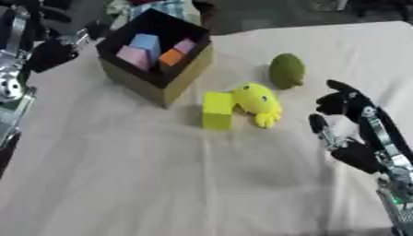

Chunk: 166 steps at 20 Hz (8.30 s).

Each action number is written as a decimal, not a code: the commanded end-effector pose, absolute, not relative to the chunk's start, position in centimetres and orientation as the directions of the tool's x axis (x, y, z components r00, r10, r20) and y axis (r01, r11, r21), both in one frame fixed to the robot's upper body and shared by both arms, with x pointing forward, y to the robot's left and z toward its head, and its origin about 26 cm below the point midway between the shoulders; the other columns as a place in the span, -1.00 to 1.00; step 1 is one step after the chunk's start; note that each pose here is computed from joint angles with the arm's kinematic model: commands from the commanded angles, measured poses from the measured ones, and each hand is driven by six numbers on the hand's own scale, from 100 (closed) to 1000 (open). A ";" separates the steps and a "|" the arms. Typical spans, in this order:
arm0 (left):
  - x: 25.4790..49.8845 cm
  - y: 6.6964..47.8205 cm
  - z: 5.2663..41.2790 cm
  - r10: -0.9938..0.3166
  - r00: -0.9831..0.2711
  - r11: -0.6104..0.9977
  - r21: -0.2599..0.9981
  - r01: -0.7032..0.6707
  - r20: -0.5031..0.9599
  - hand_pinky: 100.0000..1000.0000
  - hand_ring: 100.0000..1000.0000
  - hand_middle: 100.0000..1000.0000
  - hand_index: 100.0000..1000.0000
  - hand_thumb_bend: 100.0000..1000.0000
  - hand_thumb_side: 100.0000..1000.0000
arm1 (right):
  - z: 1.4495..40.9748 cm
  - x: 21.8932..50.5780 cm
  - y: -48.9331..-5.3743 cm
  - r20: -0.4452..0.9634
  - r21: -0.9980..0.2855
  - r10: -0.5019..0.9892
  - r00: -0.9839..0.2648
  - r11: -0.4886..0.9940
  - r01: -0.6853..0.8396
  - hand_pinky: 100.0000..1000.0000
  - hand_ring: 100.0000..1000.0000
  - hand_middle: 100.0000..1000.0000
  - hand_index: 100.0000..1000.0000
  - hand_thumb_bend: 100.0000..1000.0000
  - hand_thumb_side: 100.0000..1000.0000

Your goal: Pick up objects on the table and place them in the box.

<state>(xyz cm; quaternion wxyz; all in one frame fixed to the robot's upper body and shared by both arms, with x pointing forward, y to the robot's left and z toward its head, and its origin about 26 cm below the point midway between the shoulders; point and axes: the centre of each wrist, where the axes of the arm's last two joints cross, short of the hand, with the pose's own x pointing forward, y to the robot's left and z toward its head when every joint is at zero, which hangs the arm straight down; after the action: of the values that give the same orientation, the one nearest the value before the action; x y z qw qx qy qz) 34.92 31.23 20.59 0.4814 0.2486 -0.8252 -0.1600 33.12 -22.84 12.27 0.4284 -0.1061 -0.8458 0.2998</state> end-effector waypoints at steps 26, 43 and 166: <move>30.9 26.9 17.4 -0.291 -0.515 0.946 0.323 -0.029 0.806 -0.24 0.29 0.27 0.39 0.33 -0.17 | 17.8 44.9 -16.8 0.321 -0.925 0.552 -0.770 0.009 -0.379 0.59 0.69 0.70 0.93 -0.23 -0.46; 30.9 26.4 16.9 -0.282 -0.505 0.946 0.326 -0.002 0.816 -0.24 0.29 0.28 0.39 0.33 -0.16 | 15.6 46.9 -14.9 0.244 -0.960 0.632 -0.735 0.049 -0.277 0.65 0.68 0.64 0.92 -0.25 -0.32; 30.9 24.0 16.7 -0.192 -0.559 0.940 0.315 0.132 0.807 -0.31 0.24 0.20 0.40 0.18 -0.12 | 25.6 48.7 -17.6 0.205 -0.849 0.759 -0.618 0.453 0.274 0.28 0.10 -0.22 0.15 -1.00 -1.00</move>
<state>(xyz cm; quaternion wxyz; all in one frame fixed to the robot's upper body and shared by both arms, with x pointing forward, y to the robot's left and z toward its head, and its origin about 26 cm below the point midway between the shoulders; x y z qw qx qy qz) 30.97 24.08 15.83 0.4849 0.0198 -0.8584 -0.1664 48.55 -17.87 24.38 0.3075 -0.3133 -0.7915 0.4251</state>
